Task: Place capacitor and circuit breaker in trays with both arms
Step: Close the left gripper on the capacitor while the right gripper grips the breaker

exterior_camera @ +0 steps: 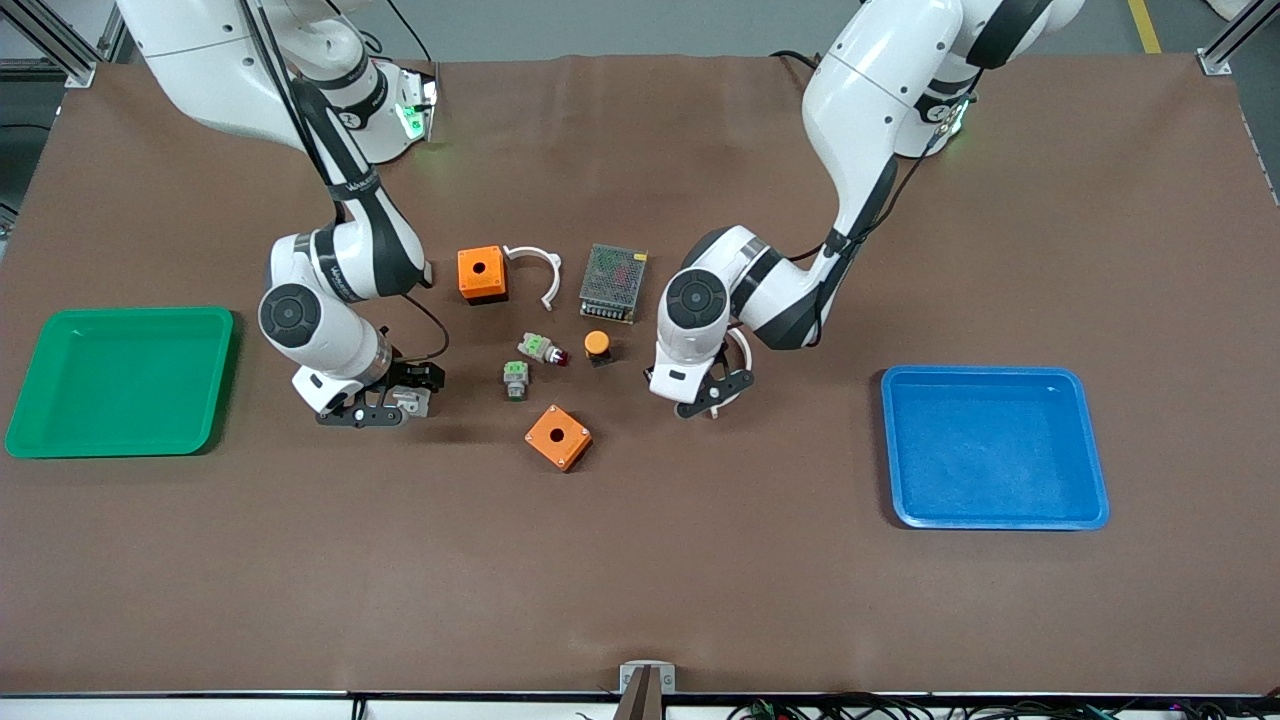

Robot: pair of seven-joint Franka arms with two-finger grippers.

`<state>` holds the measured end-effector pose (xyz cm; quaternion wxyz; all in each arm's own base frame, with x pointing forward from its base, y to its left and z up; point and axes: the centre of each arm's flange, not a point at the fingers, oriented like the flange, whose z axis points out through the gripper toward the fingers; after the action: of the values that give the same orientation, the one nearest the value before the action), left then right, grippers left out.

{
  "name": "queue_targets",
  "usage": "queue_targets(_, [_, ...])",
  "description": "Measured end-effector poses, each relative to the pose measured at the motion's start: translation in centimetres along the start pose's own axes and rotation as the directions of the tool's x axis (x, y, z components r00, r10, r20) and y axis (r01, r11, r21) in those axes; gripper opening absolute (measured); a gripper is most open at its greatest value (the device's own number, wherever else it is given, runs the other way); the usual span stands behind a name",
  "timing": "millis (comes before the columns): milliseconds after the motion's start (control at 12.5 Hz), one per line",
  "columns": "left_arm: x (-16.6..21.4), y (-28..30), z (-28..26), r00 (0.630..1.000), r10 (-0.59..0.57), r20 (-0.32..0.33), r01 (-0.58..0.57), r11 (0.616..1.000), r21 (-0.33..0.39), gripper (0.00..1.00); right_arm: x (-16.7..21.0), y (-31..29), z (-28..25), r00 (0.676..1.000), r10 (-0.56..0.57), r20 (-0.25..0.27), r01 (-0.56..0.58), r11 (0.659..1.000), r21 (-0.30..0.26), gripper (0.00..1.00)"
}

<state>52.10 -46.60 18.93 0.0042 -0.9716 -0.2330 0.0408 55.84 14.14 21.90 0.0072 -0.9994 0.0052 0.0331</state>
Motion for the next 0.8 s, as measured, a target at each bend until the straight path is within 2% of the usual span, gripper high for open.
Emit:
queue_targets(80, [-0.04, 0.00, 0.03, 1.000, 0.001, 0.000, -0.001, 1.000, 0.001, 0.41, 0.00, 0.00, 0.02, 1.000, 0.000, 0.000, 0.000, 1.000, 0.000, 0.83])
queue_targets(320, [-0.21, 0.05, 0.07, 1.000, 0.003, 0.000, -0.003, 1.000, 0.001, 0.38, 0.00, 0.05, 0.04, 1.000, 0.001, 0.000, -0.001, 1.000, 0.000, 0.47])
queue_targets(400, [-0.26, 0.06, 0.08, 1.000, 0.004, 0.000, -0.004, 1.000, 0.002, 0.34, 0.01, 0.09, 0.03, 1.000, 0.003, 0.000, -0.003, 1.000, -0.001, 0.39])
queue_targets(800, [0.24, 0.21, -0.82, 1.000, -0.002, -0.007, 0.002, 1.000, -0.013, 0.35, 0.28, 0.74, -0.11, 1.000, 0.017, -0.002, -0.017, 1.000, -0.002, 0.40])
